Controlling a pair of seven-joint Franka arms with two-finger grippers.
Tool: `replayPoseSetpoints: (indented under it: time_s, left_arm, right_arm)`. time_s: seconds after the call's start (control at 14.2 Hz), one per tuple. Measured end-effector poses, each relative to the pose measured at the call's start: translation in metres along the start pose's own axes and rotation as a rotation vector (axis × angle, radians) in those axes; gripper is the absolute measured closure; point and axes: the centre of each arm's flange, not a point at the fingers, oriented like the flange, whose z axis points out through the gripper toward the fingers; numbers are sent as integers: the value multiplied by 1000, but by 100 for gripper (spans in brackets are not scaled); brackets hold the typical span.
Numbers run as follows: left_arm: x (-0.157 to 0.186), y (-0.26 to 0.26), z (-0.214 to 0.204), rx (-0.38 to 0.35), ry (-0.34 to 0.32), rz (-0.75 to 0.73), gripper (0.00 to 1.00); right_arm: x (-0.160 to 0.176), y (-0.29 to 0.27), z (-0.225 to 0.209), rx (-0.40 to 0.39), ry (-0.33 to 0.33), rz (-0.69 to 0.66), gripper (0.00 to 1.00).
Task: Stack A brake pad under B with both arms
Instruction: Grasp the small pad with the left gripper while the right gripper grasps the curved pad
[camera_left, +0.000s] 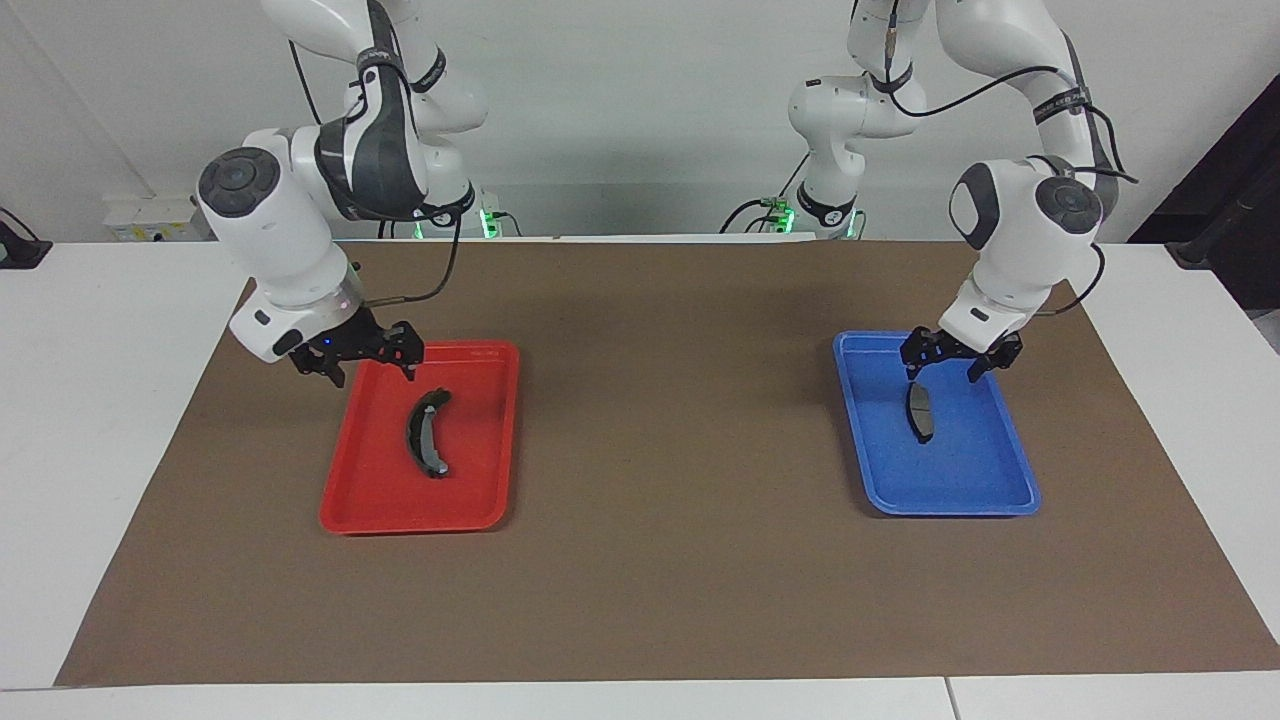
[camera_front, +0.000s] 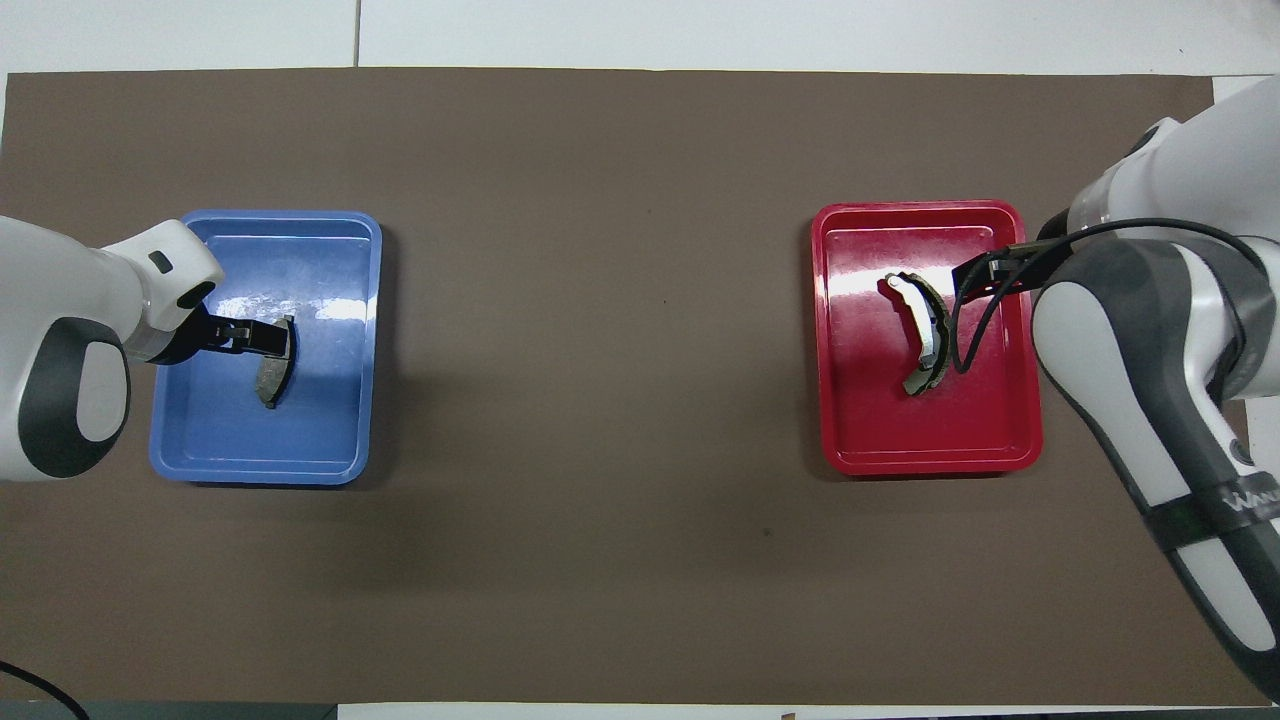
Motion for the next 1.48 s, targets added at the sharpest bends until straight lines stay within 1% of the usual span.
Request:
replayPoseSetpoints:
  time_s: [0.14,0.28,0.35,0.42,0.56,0.63,0.7,0.85,0.99,1.13,1.2,1.27,1.34,1.41,1.48]
  left_arm:
    - [2,0,27,2,0,-2,1]
    - [4,-2,53,3,-22,-8,1]
    - [4,-4,64,3,-37,-12,1]
    - [3,-7,74,3,-44,-17,1]
    - [0,-12,90,4,-47,-27,1]
    - [-1,-14,96,4,-53,-30,1]
    - [-2,-15,97,3,-53,-33,1]
    - [-2,-15,97,3,-53,-33,1]
    - [-1,-14,96,3,-52,-32,5]
    - [-1,-12,93,1,-48,-30,25]
    - [-1,-13,91,2,-49,-32,39]
    - [-2,-14,89,2,-50,-33,51]
    - [-2,-14,86,2,-52,-32,55]
    - [-2,-15,85,2,-53,-33,59]
    - [-2,-15,85,1,-55,-34,59]
  right_arm:
    - [-3,1,32,18,10,14,1]
    - [-8,1,56,19,13,17,3]
    - [-9,0,66,19,18,18,7]
    - [-9,0,77,17,16,18,8]
    - [-9,1,97,14,-6,20,12]
    - [-8,2,105,13,-12,21,12]
    - [-6,2,112,12,-8,22,19]
    - [-2,3,126,8,-2,23,20]
    - [1,3,137,6,-3,23,21]
    - [1,3,144,5,-12,23,23]
    - [1,3,145,5,-14,22,23]
    - [1,2,145,5,-14,22,23]
    - [1,2,145,5,-14,20,23]
    - [1,2,145,5,-14,20,27]
    - [1,2,145,5,-14,19,28]
